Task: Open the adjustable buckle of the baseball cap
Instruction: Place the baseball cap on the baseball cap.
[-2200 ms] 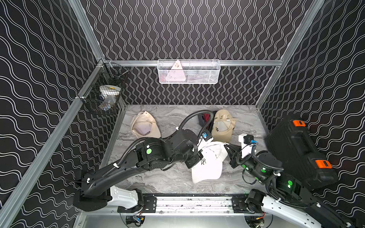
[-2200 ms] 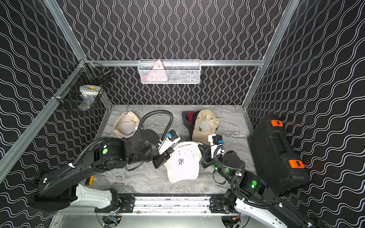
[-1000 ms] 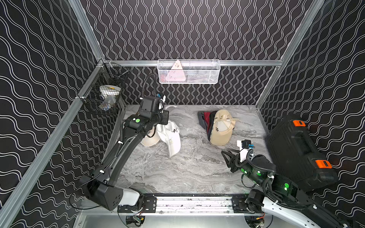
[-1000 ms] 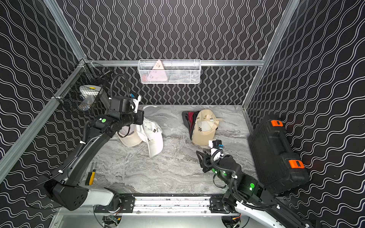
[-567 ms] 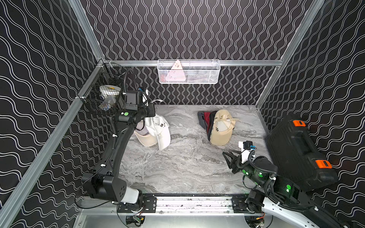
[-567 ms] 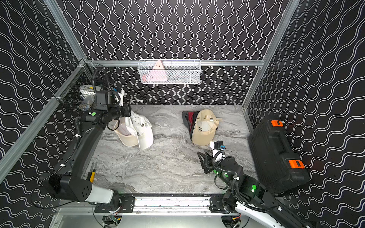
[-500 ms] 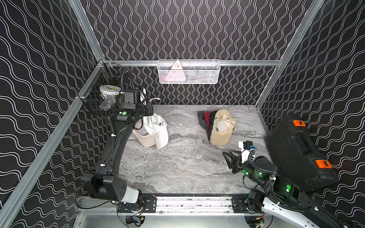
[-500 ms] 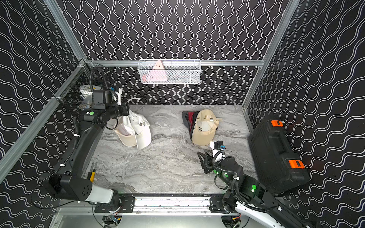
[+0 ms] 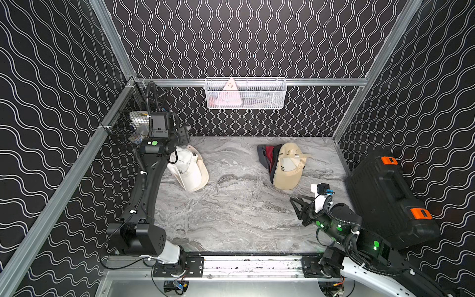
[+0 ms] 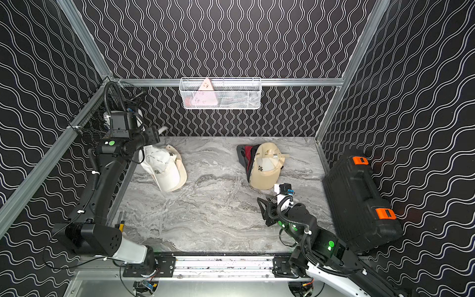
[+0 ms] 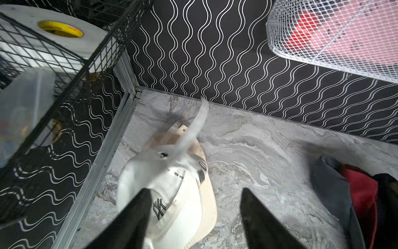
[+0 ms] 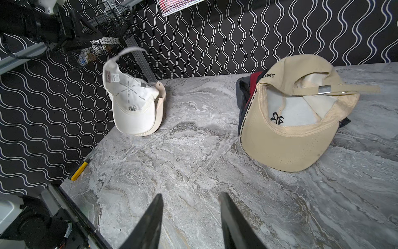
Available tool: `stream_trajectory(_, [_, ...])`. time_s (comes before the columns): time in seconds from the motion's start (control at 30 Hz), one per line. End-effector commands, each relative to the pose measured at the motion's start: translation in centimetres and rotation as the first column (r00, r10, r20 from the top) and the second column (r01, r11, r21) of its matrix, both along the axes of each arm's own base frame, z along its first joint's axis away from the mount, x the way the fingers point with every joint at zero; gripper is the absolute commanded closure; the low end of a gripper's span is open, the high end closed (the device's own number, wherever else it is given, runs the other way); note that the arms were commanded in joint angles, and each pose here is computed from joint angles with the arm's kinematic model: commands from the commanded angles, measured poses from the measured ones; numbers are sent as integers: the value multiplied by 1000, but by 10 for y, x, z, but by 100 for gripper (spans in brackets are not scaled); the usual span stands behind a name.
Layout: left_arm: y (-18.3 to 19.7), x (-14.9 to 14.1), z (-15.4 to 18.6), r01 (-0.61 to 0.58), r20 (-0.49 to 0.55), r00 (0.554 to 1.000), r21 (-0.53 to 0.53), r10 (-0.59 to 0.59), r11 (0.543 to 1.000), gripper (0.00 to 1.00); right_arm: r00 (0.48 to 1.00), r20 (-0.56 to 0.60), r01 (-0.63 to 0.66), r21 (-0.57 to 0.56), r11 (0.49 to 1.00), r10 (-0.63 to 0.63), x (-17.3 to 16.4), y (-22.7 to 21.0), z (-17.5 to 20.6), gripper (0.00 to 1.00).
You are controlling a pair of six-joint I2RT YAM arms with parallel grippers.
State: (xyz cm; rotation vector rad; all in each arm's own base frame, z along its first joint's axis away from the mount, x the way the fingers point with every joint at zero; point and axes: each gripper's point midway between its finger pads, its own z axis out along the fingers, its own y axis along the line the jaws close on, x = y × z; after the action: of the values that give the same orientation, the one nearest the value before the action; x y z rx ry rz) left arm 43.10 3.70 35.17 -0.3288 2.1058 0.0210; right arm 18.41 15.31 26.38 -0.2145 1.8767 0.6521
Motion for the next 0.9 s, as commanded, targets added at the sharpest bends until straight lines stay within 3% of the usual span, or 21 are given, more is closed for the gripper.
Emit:
stream_trajectory(0.0, [-9,-3,11,15,24,1000,75,-17,997,3,1000,-18,6,11,1000,-6,-1,-2,-2,55])
stream_trajectory(0.37, [-122,-22,8,291,25,954,166,-299,942,2,999,-10,34,3,999,-34,0,-8,9,55])
stream_trajectory(0.53, [-188,-32,-13,460,7,884,154,-467,874,7,996,6,88,-16,996,-88,1,-23,20,55])
stream_trajectory(0.87, [-301,-46,-62,663,-19,748,81,-663,745,15,974,37,225,-16,974,-224,-1,-61,34,53])
